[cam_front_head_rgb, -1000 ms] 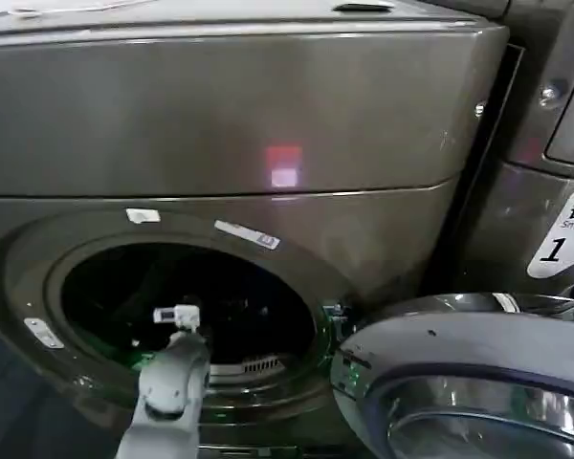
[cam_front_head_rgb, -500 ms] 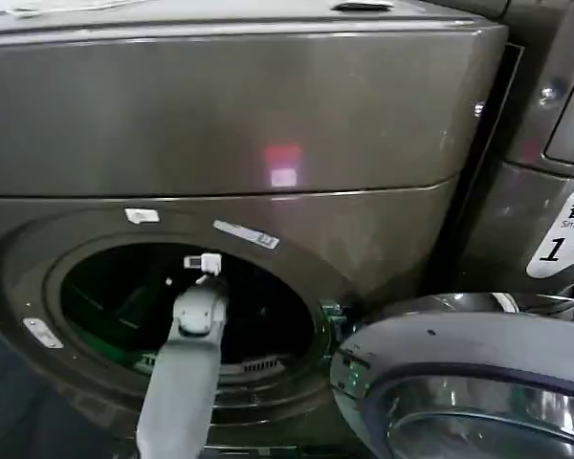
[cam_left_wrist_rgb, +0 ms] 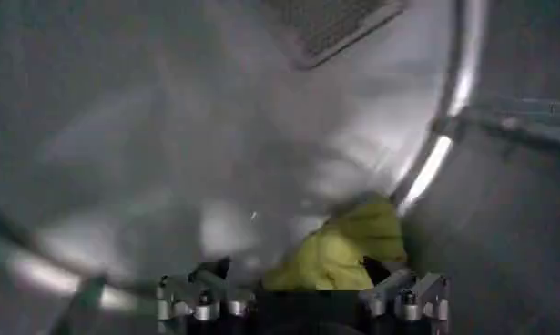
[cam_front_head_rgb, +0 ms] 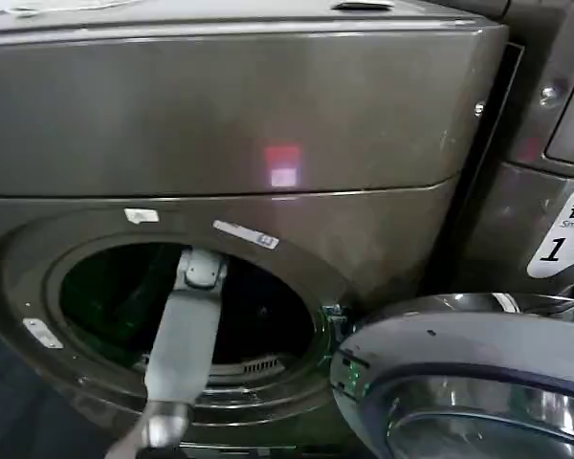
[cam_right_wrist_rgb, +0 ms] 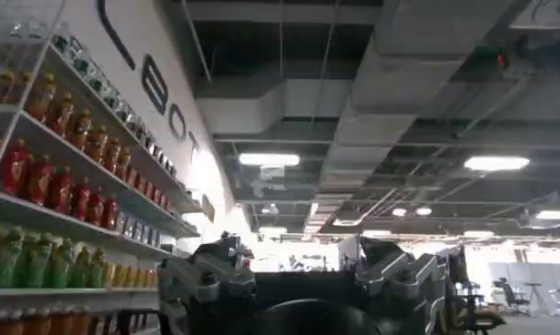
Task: Grasp the clothes from the dryer.
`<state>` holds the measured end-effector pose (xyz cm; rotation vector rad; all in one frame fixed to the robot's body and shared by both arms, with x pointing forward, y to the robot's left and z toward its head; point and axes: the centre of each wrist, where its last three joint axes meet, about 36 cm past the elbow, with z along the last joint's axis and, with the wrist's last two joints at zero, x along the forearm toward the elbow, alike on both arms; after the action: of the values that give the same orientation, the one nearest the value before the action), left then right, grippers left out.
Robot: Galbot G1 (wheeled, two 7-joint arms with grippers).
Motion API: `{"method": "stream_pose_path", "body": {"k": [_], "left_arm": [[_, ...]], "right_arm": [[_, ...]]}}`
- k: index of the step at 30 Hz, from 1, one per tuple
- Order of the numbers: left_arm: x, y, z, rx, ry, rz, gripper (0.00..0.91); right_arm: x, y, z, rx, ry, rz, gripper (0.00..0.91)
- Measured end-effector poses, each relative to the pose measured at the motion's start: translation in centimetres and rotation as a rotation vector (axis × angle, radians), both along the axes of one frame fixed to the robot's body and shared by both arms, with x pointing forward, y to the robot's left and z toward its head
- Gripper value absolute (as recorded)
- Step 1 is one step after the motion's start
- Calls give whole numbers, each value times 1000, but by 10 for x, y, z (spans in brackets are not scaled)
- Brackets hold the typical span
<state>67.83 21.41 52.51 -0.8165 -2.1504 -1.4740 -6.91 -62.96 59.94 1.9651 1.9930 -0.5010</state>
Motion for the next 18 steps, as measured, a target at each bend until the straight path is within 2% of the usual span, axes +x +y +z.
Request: {"method": "stream_pose_path", "body": {"k": [10,15,18], "left_arm": [[21,8,19,258,167,-237,907],[31,8,21,302,226,-289,907],[35,7,13,305,272,-298,907]], "right_arm": [[1,-2,-4,4,1,6,907],[3,-3,-7,8,0,11,907],[4,-2,-9,9,1,13,907]]}}
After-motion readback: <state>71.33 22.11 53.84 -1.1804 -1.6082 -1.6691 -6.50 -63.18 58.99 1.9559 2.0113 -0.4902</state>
